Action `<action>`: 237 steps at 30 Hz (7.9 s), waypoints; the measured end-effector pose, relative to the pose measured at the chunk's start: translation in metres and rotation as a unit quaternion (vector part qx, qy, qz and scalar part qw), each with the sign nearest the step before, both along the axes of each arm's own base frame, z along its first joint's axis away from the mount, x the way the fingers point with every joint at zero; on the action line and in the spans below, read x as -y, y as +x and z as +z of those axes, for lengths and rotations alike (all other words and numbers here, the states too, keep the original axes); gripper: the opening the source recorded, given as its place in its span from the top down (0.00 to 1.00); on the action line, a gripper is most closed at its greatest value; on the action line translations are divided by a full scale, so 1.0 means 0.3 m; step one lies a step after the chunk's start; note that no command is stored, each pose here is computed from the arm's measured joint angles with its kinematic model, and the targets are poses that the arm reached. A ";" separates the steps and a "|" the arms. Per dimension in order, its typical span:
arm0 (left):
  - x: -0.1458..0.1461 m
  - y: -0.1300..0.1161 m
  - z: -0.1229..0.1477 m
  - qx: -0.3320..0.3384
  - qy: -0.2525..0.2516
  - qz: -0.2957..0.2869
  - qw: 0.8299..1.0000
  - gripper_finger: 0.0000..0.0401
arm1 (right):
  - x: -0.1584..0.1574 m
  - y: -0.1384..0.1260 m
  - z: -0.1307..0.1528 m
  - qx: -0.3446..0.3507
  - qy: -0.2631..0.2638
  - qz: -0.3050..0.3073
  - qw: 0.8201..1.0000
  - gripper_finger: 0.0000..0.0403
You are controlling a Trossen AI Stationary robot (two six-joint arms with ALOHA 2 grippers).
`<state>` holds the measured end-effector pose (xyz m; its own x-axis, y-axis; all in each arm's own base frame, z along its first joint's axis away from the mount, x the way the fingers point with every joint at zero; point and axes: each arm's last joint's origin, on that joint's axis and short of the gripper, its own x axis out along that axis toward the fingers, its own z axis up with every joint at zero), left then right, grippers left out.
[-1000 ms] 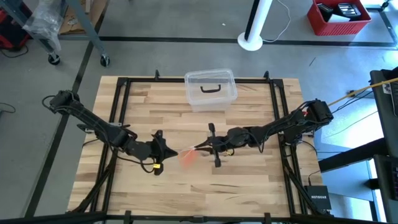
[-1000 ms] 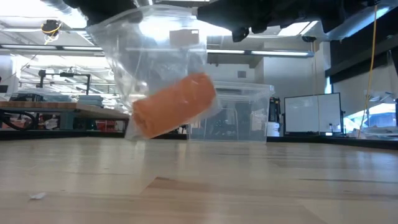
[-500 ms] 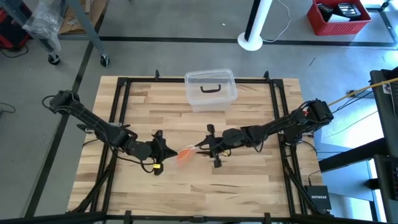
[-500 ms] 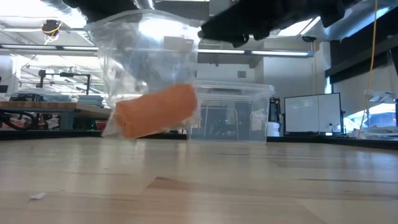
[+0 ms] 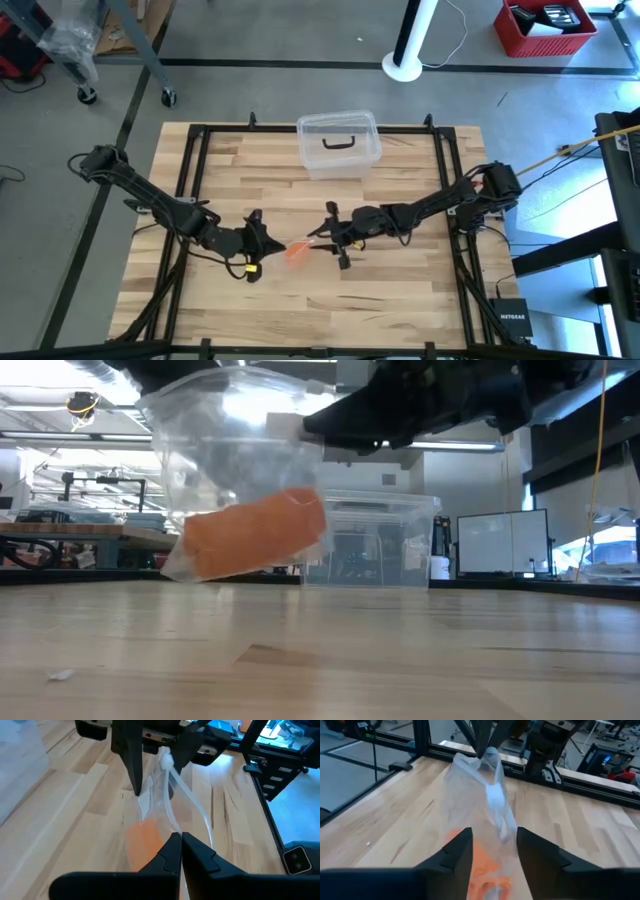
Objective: Roll bandage
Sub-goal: Close the transparent zip bag, then open the transparent bin
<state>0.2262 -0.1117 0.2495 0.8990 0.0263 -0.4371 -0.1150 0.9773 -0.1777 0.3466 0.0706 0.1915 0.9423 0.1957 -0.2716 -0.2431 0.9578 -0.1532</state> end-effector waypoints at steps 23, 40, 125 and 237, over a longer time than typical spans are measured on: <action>-0.038 -0.002 -0.022 -0.037 -0.021 0.042 0.998 0.94 | -0.006 0.001 0.006 0.005 0.025 0.011 1.000 0.99; -0.105 0.128 0.028 0.090 0.034 0.066 0.993 0.58 | 0.016 -0.006 0.029 -0.002 0.095 -0.078 0.992 0.99; -0.067 0.146 -0.111 -0.029 0.111 0.054 0.992 0.95 | 0.023 -0.005 0.025 -0.004 0.115 -0.120 0.986 0.99; -0.980 0.129 -0.090 -0.009 -0.058 0.229 0.972 0.44 | 0.918 -0.637 0.098 -0.056 0.313 -0.398 0.860 0.32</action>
